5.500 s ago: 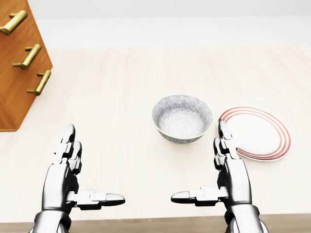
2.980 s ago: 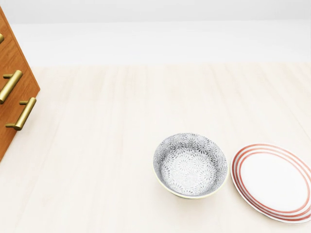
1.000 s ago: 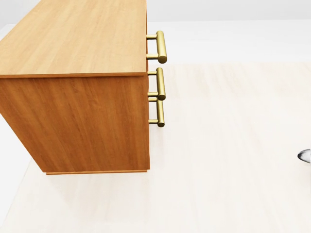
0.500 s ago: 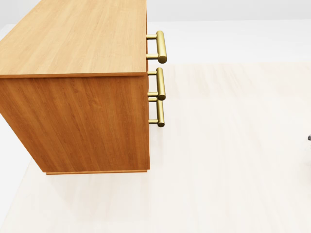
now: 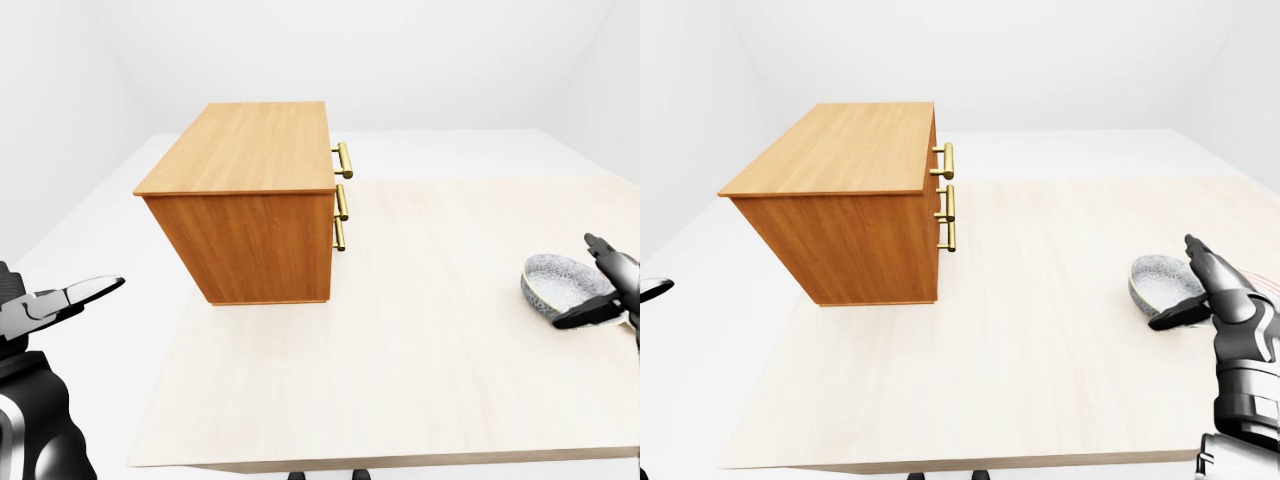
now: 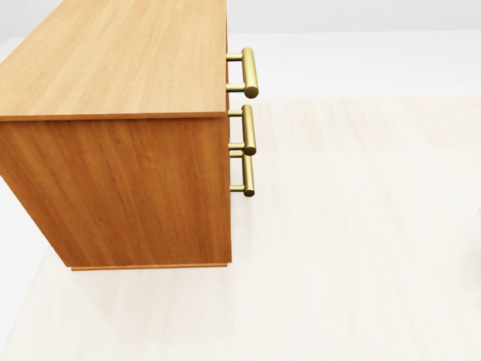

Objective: Put the bowl on top of the cabinet.

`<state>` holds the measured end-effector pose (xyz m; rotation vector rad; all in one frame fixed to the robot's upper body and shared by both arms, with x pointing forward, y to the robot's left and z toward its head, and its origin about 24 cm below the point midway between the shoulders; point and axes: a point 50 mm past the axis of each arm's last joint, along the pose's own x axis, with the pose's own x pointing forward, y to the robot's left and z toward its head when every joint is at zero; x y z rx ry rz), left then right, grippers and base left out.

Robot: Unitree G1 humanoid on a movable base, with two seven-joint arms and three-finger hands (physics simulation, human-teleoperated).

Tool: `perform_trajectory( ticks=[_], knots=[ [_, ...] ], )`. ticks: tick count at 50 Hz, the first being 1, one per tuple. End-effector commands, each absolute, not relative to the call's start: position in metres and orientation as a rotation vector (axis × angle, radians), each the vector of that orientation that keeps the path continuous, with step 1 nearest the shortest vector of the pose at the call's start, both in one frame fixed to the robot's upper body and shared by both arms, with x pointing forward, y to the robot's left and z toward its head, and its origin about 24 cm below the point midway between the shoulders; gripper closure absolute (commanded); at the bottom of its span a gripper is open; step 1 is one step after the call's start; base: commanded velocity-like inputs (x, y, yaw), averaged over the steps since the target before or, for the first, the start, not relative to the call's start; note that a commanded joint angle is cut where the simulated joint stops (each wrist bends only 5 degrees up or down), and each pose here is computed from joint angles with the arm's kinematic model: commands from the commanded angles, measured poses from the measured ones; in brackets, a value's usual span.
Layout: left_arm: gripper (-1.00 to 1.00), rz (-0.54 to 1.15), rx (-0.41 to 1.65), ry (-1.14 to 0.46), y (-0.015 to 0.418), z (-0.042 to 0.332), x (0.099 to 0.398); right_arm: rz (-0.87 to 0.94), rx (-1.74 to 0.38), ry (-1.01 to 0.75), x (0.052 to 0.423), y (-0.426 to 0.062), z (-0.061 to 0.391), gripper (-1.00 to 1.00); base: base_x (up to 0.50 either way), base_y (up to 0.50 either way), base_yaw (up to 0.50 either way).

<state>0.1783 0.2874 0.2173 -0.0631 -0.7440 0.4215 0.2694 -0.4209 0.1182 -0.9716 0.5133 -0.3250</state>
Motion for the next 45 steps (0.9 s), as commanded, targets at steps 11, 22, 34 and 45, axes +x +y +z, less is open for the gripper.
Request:
perform_trajectory(
  ticks=[11,22,34,45],
  knots=[
    [-1.0,0.422,-0.062,-0.748,0.287,0.218,0.177,-0.292,-1.092,0.91,0.238,-0.448,0.074,-1.0,0.0,0.0,0.0],
    [-1.0,0.419,-0.06,-0.745,0.287,0.217,0.179,-0.341,-1.134,0.941,0.242,-0.451,0.08,-1.0,0.0,0.0,0.0],
    [-1.0,0.42,-0.062,-0.747,0.287,0.218,0.179,-0.372,-1.175,0.932,0.255,-0.451,0.1,-1.0,0.0,0.0,0.0],
    [-1.0,0.418,-0.061,-0.743,0.286,0.217,0.179,-0.351,-1.203,0.881,0.271,-0.441,0.112,-1.0,0.0,0.0,0.0]
  ],
)
